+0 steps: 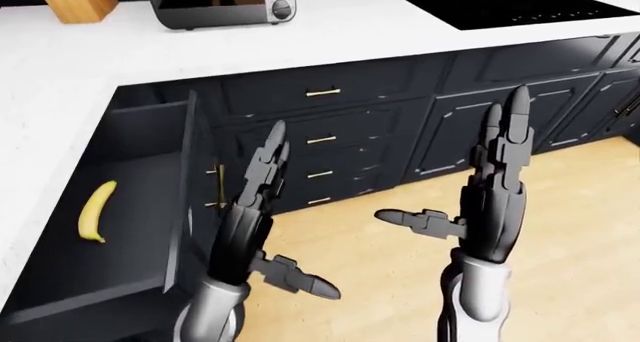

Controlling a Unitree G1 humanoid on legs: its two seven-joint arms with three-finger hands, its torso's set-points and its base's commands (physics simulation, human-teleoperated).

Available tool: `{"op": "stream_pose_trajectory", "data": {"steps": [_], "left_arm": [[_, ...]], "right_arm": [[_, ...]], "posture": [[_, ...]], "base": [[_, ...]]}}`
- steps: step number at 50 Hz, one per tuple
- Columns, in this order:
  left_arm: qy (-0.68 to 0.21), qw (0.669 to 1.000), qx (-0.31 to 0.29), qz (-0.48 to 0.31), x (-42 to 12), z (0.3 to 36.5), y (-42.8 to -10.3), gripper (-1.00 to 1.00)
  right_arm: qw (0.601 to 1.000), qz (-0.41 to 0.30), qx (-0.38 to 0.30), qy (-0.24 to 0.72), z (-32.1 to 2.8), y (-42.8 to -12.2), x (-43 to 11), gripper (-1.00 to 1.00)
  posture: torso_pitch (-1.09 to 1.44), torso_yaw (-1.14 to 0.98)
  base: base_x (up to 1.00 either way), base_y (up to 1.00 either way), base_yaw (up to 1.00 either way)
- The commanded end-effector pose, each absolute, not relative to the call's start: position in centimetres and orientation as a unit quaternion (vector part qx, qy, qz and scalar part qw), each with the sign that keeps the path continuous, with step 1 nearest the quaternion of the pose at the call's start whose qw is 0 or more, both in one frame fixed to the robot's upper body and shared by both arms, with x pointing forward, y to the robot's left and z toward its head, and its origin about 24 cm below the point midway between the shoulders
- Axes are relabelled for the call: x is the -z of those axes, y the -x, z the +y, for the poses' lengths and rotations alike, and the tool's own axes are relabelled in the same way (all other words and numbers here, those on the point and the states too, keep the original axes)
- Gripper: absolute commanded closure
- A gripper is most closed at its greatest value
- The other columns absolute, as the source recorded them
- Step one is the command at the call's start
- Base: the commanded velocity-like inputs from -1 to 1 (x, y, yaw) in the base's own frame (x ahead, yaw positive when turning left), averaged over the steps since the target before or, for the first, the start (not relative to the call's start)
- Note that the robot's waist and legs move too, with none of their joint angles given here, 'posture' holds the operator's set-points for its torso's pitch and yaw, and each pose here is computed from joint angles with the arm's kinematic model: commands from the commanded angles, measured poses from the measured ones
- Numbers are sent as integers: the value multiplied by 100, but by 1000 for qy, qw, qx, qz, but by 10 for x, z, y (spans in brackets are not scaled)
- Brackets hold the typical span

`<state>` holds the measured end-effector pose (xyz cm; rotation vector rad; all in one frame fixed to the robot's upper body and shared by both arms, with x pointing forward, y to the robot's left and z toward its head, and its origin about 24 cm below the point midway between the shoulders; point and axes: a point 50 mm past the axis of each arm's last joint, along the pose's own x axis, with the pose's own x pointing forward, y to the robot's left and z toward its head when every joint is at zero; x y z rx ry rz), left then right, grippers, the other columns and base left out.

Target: Close the right drawer.

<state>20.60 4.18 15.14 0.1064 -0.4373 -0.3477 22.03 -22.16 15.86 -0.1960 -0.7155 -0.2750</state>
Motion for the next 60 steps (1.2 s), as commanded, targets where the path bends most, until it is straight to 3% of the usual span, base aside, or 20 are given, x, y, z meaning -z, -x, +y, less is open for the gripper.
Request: {"op": "stream_pose_trajectory", "data": {"steps": [1, 8, 32, 48, 60], "left_arm": [[-36, 951, 164, -258, -163, 42, -204, -100], [-35, 958, 152, -241, -147, 38, -210, -100], [16, 972, -27, -231, -142, 64, -229, -100], [19, 976, -52, -209, -132, 67, -236, -100], [20, 980, -108, -165, -118, 77, -250, -100]], "right_arm": [[911, -379, 132, 99, -220, -217, -170, -100], [911, -377, 132, 100, -220, -218, -169, -100], [912, -376, 132, 100, -220, -219, -165, -100], [912, -376, 131, 100, -220, -220, -163, -100], [912, -375, 131, 99, -220, -221, -161, -100]], "posture": [[0, 0], [0, 0], [0, 0], [0, 0], [0, 0]], "base": [[0, 0, 0], [0, 0, 0], [0, 0, 0], [0, 0, 0], [0, 0, 0]]}}
